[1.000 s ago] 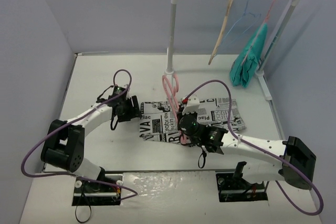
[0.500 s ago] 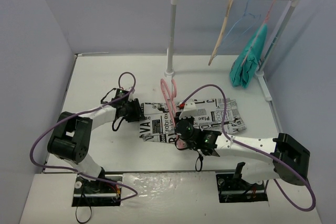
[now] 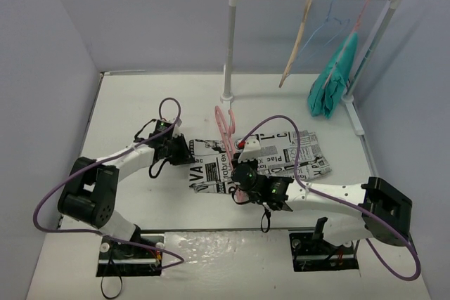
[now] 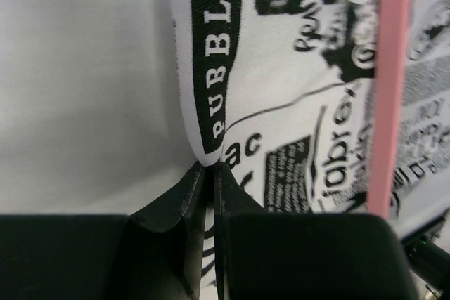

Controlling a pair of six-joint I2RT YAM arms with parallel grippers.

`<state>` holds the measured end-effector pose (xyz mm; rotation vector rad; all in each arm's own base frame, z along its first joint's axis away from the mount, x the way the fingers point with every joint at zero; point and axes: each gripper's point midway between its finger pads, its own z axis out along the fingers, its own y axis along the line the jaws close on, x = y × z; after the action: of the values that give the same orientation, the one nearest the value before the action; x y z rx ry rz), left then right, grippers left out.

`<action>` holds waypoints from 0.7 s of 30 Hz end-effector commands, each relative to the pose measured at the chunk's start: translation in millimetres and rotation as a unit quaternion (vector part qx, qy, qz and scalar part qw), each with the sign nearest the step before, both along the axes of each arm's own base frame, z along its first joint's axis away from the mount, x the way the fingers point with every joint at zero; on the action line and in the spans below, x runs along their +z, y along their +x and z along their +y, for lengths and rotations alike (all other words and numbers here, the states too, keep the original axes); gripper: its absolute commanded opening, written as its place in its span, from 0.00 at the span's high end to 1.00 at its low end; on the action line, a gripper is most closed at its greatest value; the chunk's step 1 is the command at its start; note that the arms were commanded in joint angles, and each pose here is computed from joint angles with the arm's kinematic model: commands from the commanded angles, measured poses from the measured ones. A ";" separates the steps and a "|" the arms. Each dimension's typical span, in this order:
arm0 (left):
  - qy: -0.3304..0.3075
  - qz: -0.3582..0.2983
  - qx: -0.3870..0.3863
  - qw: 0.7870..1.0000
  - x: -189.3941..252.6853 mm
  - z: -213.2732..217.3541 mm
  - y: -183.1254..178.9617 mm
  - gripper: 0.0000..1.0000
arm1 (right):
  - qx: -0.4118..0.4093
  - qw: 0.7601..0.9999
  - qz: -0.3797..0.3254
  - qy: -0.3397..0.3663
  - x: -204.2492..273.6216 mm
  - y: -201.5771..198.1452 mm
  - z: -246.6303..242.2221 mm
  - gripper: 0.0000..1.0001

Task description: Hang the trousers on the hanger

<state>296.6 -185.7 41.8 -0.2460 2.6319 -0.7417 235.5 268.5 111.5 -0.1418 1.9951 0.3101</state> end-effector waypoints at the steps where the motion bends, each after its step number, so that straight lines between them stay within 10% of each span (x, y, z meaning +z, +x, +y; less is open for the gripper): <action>1: -0.078 -0.071 -0.013 0.994 85.3 -38.2 12.1 1.00 | -0.021 0.999 -0.015 0.047 19.0 5.8 10.9 1.00; 21: -0.154 -0.118 -0.099 0.976 113.8 -150.8 26.6 1.00 | 0.019 0.996 -0.005 0.090 19.5 -6.9 17.0 1.00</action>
<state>297.5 -305.6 107.4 -0.0625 2.5169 -1.0585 228.3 278.7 106.0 -0.1487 2.0092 0.4005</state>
